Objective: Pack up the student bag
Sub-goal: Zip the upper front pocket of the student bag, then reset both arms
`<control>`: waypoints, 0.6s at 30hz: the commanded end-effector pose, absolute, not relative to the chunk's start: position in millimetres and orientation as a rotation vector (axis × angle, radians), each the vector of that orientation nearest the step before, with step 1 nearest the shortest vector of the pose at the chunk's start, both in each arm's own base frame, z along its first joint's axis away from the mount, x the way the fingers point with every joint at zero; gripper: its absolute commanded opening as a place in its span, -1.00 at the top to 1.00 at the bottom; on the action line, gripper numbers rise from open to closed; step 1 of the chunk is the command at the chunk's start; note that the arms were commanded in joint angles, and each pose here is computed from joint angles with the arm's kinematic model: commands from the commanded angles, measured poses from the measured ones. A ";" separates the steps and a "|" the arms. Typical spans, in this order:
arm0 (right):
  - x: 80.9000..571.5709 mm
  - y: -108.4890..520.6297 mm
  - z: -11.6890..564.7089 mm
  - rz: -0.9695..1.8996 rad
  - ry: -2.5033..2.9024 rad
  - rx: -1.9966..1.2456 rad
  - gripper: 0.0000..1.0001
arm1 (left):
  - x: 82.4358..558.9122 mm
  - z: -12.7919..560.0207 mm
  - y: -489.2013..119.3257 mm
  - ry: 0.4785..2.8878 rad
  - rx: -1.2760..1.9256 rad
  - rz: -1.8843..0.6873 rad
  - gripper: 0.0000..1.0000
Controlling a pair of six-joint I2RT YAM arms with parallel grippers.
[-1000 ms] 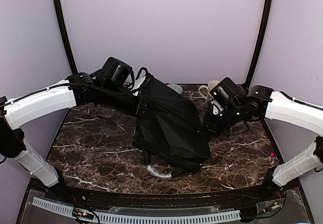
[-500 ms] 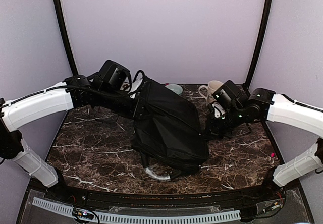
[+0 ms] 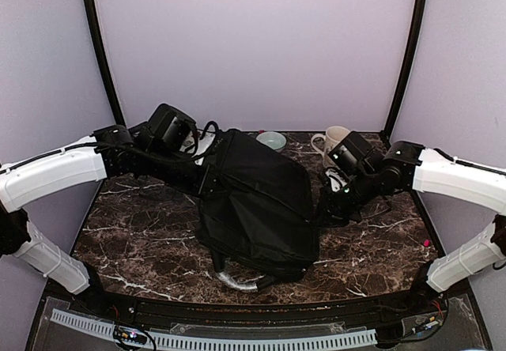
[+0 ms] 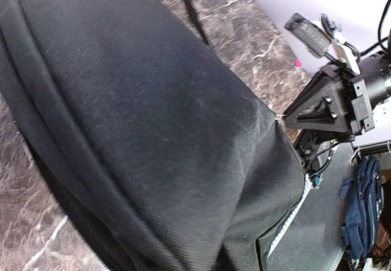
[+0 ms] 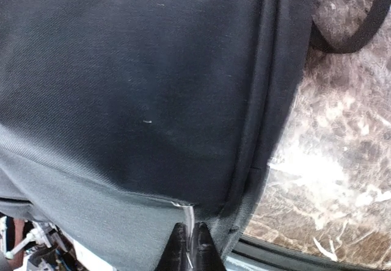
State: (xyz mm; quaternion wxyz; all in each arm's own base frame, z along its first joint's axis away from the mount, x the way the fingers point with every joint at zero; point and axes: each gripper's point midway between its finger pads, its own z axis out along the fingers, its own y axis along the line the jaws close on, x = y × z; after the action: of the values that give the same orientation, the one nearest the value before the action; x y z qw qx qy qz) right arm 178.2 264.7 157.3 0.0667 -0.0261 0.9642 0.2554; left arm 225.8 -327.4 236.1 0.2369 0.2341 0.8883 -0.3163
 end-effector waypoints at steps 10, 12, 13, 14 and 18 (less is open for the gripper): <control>163.3 259.0 197.5 0.712 3.013 -0.358 -0.44 | 186.2 276.3 -283.7 2.342 0.653 -0.942 -0.97; 173.0 257.4 200.7 0.650 3.006 -0.395 -0.47 | 188.7 279.2 -280.2 2.342 0.653 -0.905 -0.97; 178.0 257.2 204.1 0.635 2.995 -0.407 -0.48 | 190.3 280.4 -278.6 2.347 0.657 -0.880 -0.97; 184.4 257.3 209.3 0.628 2.973 -0.409 -0.49 | 193.7 282.7 -275.8 2.348 0.656 -0.841 -0.97; 217.6 250.7 229.6 0.558 2.843 -0.381 -0.51 | 210.3 298.0 -257.0 2.321 0.601 -0.671 -0.97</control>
State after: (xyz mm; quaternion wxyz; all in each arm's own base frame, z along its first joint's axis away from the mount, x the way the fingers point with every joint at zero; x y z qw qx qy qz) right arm 192.9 267.9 214.3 0.0512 -0.1176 0.9656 0.2261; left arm 196.2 -280.1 287.7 0.2816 0.2388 0.8722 -0.3207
